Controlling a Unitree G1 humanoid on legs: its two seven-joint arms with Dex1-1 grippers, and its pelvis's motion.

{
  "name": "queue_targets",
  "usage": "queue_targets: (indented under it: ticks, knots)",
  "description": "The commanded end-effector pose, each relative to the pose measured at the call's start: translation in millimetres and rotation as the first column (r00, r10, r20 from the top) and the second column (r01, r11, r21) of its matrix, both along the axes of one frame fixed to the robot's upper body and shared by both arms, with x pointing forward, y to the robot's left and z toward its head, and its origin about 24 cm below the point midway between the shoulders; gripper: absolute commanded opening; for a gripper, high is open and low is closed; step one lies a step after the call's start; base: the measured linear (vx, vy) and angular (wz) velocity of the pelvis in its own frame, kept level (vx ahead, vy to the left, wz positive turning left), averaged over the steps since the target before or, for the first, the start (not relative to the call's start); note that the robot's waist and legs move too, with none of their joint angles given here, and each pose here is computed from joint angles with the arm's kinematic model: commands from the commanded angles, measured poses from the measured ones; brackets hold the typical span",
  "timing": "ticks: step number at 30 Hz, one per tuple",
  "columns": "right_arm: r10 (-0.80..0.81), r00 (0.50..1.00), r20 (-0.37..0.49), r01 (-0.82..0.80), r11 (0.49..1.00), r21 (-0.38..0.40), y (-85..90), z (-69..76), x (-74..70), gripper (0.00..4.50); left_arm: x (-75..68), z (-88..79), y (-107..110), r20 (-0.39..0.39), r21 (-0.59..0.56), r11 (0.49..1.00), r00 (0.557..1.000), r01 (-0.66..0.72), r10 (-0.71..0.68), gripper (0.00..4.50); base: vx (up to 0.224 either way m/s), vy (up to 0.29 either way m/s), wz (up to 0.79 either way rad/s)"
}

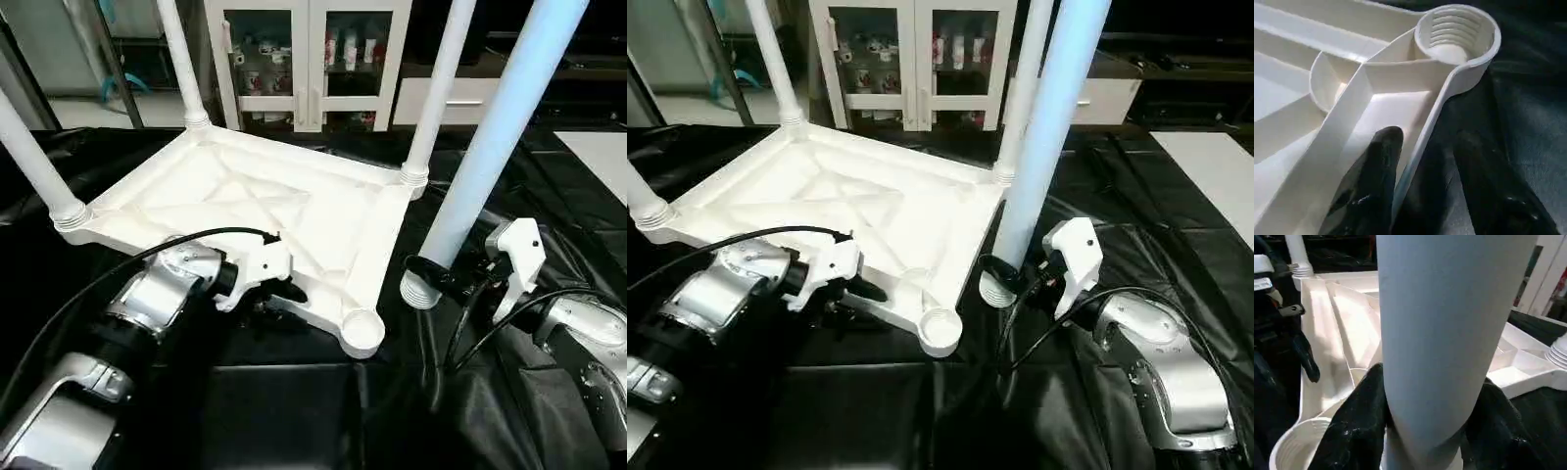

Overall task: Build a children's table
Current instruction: Pick table leg

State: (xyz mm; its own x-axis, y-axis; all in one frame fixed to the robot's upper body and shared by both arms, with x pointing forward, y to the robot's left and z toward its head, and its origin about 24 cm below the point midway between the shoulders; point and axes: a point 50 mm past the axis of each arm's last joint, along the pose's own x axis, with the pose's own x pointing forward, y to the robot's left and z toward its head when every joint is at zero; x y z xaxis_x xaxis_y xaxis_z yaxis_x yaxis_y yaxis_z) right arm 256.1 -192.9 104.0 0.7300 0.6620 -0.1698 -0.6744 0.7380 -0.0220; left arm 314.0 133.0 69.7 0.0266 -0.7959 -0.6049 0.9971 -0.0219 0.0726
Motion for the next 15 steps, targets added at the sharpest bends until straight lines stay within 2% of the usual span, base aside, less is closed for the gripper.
queue_targets:
  ticks: [1,3,6,9,12,13,15]
  knots:
    - [0.008,1.000,0.023,-0.007,1.000,-0.016,-1.3,5.5,-1.8,1.86,2.9,3.6,-2.4,0.021,0.025,0.999,0.999,0.026,-0.027,1.70,0.000,0.000,0.00]
    - [0.010,1.000,0.022,-0.009,1.000,-0.021,-0.8,4.4,-2.1,1.86,3.3,2.3,-5.0,0.027,0.039,0.998,0.999,0.042,-0.043,1.43,0.000,0.000,0.00]
    - [0.014,1.000,0.024,-0.014,1.000,-0.024,1.3,4.5,-1.9,1.86,4.4,-0.5,-7.3,0.036,0.073,0.996,0.997,0.060,-0.063,1.33,0.000,0.000,0.00]
    - [0.017,1.000,0.025,-0.016,1.000,-0.024,1.5,5.0,-2.2,1.86,5.0,-3.0,-7.5,0.037,0.110,0.991,0.996,0.078,-0.082,1.01,0.000,0.000,0.00]
    - [0.027,0.999,0.022,-0.026,0.999,-0.030,2.1,4.5,-3.8,1.86,6.0,-7.5,-5.6,0.047,0.187,0.976,0.991,0.113,-0.124,0.90,0.000,0.000,0.00]
    - [0.028,0.999,0.022,-0.028,0.999,-0.032,2.2,4.4,-4.1,1.86,6.9,-8.8,-4.9,0.057,0.210,0.970,0.989,0.120,-0.134,0.65,0.000,0.000,0.00]
    - [0.027,0.999,0.022,-0.027,0.999,-0.031,2.3,4.5,-3.8,1.86,7.9,-9.6,-4.6,0.067,0.224,0.967,0.988,0.121,-0.139,0.58,0.000,0.000,0.00]
